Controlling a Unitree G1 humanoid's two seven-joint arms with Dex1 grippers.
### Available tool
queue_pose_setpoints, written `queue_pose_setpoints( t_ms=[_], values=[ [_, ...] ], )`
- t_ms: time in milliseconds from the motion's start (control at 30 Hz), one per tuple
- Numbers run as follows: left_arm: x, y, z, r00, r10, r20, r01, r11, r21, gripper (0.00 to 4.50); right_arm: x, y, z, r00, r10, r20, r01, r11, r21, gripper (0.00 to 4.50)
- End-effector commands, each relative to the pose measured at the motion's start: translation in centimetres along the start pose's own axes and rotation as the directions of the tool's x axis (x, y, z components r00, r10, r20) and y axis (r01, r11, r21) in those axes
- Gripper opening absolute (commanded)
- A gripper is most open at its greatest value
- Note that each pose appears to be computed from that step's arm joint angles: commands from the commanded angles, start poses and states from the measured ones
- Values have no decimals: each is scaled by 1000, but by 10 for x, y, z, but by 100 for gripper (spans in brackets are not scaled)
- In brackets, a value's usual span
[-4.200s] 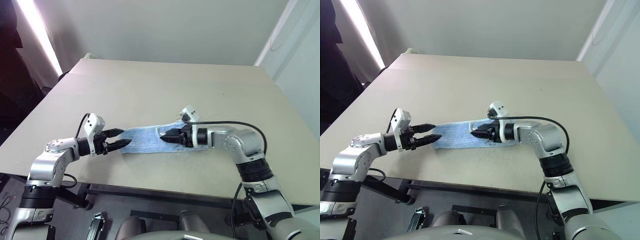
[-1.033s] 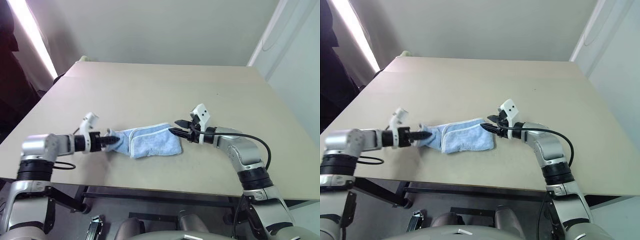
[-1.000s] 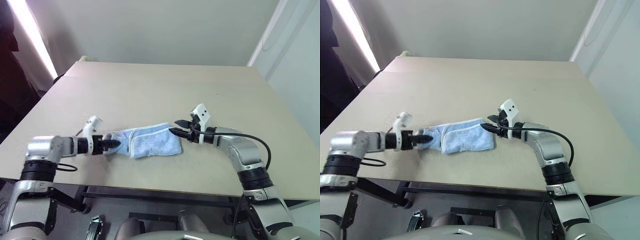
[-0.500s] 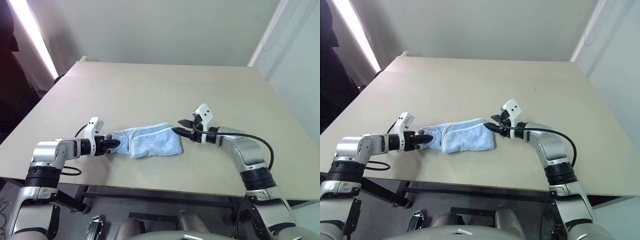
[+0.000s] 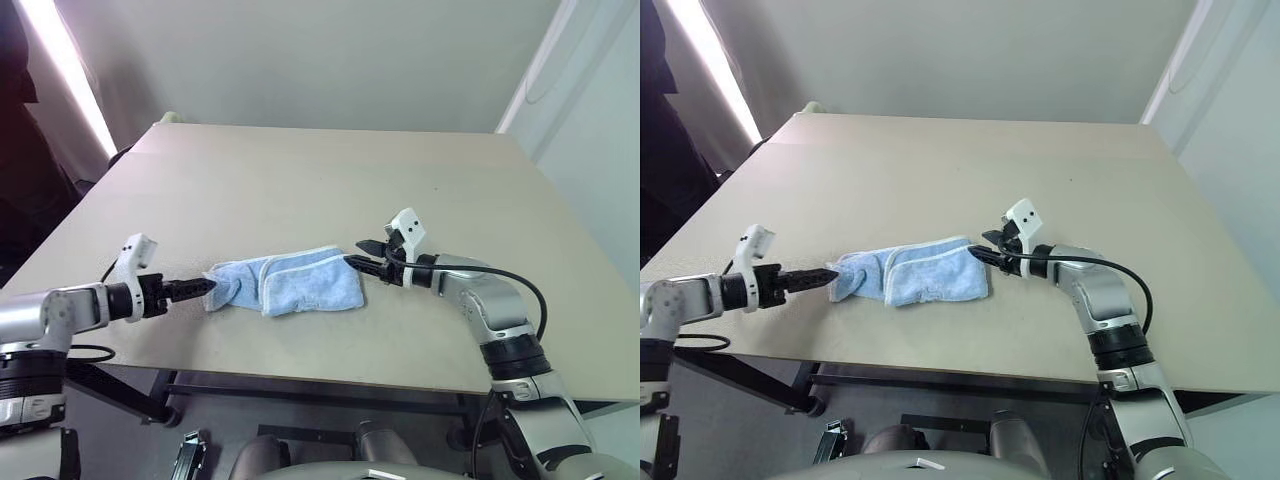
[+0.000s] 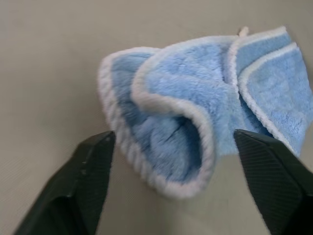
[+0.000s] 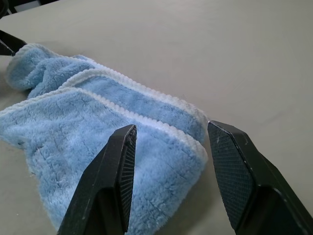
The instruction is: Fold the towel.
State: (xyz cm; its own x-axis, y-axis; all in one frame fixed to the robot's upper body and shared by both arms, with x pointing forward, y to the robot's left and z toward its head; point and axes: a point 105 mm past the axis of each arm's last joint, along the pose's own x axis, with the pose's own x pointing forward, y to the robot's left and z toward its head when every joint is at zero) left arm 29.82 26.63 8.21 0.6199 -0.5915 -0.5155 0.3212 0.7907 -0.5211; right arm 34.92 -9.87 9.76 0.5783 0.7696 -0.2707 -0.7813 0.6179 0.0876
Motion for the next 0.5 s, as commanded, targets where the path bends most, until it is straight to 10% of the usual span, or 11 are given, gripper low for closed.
queue_pose_setpoints(
  t_ms=[33, 500],
  values=[
    [-2, 5, 5, 1000, 15, 13, -14, 999, -37, 400, 4, 1, 14, 999, 8, 37, -6, 999, -37, 243],
    [54, 6, -16, 998, -18, -57, 2, 964, -267, 400, 1, -5, 10, 999, -28, 19, 29, 998, -56, 243]
  ],
)
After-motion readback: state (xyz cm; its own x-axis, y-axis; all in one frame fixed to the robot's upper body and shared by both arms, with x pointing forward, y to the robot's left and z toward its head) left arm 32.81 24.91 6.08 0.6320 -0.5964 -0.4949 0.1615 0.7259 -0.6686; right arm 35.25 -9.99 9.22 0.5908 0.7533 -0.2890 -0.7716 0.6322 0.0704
